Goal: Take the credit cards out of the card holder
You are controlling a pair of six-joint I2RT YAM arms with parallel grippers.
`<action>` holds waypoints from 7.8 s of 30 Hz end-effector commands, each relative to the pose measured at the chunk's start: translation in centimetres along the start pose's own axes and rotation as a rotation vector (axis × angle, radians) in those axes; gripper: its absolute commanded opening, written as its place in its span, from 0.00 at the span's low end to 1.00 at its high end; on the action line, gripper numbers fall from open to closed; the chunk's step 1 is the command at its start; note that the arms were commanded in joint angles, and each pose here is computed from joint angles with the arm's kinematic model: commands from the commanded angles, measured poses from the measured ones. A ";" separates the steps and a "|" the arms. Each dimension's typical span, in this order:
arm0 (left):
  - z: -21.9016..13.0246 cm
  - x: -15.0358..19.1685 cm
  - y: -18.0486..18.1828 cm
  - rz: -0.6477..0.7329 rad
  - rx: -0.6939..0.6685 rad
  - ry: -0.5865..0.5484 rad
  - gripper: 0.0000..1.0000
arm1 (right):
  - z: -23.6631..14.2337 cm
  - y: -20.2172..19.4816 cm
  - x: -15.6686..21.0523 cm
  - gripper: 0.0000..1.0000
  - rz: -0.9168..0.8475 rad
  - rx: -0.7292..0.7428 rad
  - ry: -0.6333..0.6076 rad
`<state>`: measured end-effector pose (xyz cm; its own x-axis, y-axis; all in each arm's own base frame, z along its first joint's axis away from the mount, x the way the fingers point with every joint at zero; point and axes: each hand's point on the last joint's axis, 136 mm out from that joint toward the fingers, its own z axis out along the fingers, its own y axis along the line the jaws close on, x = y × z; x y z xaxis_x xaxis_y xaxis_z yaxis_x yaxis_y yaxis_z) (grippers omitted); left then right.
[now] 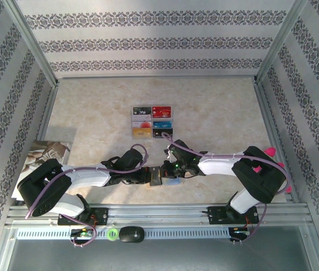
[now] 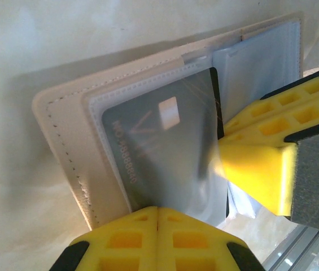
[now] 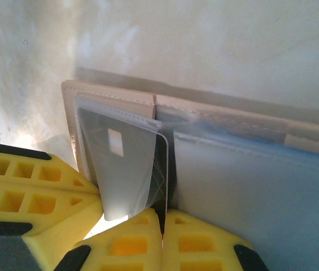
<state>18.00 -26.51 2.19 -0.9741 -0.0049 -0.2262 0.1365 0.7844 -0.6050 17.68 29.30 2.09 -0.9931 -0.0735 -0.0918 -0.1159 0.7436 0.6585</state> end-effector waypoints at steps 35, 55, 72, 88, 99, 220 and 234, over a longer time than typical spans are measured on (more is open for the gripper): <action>0.5 0.4 2.0 0.001 -0.037 0.011 0.00 | -4.1 -0.5 1.2 0.13 -0.163 0.282 -0.078; -0.8 -1.4 0.7 0.025 -0.009 -0.036 0.28 | -9.3 2.8 -1.5 0.00 -0.430 0.172 -0.157; -10.1 -6.1 0.4 -0.003 -0.007 -0.320 0.81 | -11.2 1.4 -10.5 0.00 -1.172 0.692 -0.129; -14.9 -6.4 3.0 -0.038 -0.098 -0.435 1.00 | -9.9 0.4 -15.4 0.00 -1.452 0.890 0.093; -16.2 -6.7 3.2 -0.012 -0.137 -0.444 1.00 | -7.6 1.3 -18.2 0.00 -1.556 0.899 0.061; -18.7 -23.7 20.4 0.286 -0.740 -0.942 0.99 | -27.3 -5.8 -16.4 0.98 -0.308 0.686 -1.123; -19.6 -22.6 21.6 0.248 -0.758 -1.040 0.99 | -31.5 -15.0 -16.2 0.98 -0.146 0.916 -1.201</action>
<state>38.87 2.99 7.74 -0.3651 -0.0064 -0.9310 -0.1801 0.9816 0.0639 34.31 -0.45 16.60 -0.3665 0.0658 -0.9281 0.2644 0.9637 -0.0361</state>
